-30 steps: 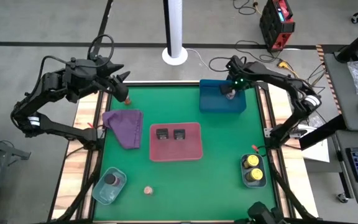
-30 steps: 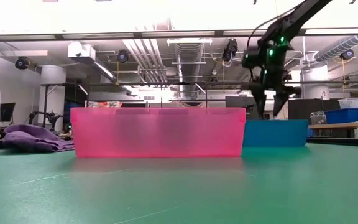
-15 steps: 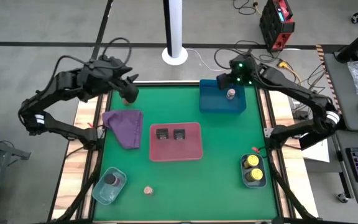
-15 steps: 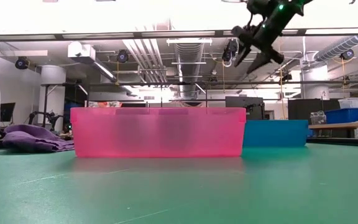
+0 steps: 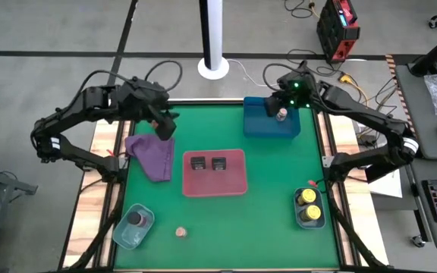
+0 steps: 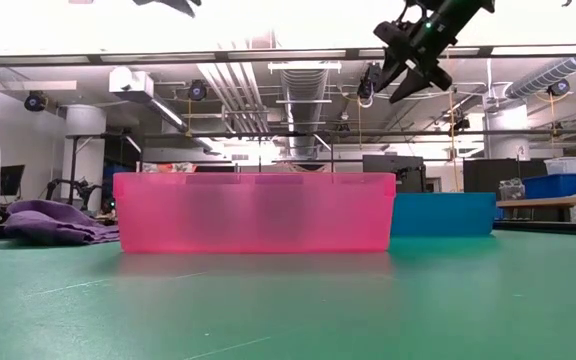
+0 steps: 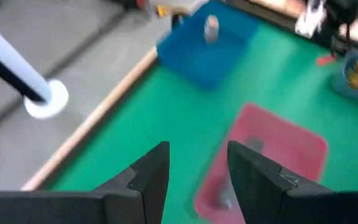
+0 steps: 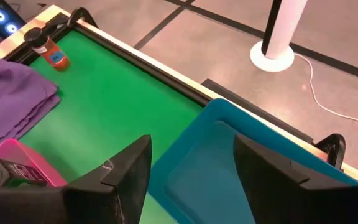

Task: Sort spices by type
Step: Put the black seasoning bottle into the light blue bin

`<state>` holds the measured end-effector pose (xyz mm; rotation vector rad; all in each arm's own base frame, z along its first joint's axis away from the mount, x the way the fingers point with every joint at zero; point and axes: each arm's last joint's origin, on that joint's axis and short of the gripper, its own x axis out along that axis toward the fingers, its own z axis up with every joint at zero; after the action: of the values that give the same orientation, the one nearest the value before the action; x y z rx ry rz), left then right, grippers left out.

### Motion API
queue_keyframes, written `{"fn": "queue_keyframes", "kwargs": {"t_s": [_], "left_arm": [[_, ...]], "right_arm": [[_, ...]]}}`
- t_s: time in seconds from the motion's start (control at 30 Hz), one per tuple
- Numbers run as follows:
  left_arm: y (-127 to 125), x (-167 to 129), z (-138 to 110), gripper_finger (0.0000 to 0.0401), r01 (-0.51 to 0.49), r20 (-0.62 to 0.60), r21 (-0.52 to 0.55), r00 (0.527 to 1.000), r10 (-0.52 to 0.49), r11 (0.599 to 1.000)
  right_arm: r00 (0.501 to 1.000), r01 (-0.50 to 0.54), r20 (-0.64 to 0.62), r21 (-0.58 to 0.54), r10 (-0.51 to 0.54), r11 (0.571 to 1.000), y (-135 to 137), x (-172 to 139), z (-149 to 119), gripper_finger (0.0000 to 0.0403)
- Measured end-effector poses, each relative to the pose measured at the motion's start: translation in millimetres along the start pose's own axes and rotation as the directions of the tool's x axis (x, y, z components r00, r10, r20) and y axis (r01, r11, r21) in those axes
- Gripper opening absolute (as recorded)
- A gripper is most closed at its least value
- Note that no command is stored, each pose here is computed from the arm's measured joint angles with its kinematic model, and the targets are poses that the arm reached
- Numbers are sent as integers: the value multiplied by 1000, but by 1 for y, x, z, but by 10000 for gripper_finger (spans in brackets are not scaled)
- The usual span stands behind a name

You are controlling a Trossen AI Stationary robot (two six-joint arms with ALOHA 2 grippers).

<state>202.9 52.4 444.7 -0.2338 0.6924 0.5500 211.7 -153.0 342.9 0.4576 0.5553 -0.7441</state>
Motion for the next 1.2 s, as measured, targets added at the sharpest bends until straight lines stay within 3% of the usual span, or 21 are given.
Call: {"fn": "queue_keyframes", "kwargs": {"t_s": [0.23, 0.4, 0.57, 0.7, 0.8, 1.1, 1.2], "left_arm": [[3, -4, -18, 146, 18, -190, -77, 981, -33, 997], [6, -2, -21, 146, -3, -240, -74, 971, -15, 997], [5, -2, -26, 146, 57, -327, -125, 940, -96, 991], [8, -5, -37, 146, 5, -442, -169, 894, -81, 986], [12, -2, -35, 145, -3, -424, -182, 902, -76, 983], [56, 43, -20, 96, -140, -503, -173, 863, 35, 975], [81, 67, -17, 76, -129, -560, -178, 829, 7, 976]], "right_arm": [[1000, 27, -6, -31, -27, 999, -1, 7, 0, 215], [1000, 29, -9, -31, -29, 999, 0, 9, -1, 211], [999, 29, -12, -10, -29, 1000, -1, 9, -1, 210], [1000, 29, -11, -14, -29, 999, -1, 9, -1, 210], [1000, 26, -2, -14, -26, 1000, 0, 10, 0, 210], [1000, 23, 6, 0, -23, 1000, 0, 10, 0, 210], [1000, 23, 5, 5, -23, 1000, 0, 10, 0, 210]]}}
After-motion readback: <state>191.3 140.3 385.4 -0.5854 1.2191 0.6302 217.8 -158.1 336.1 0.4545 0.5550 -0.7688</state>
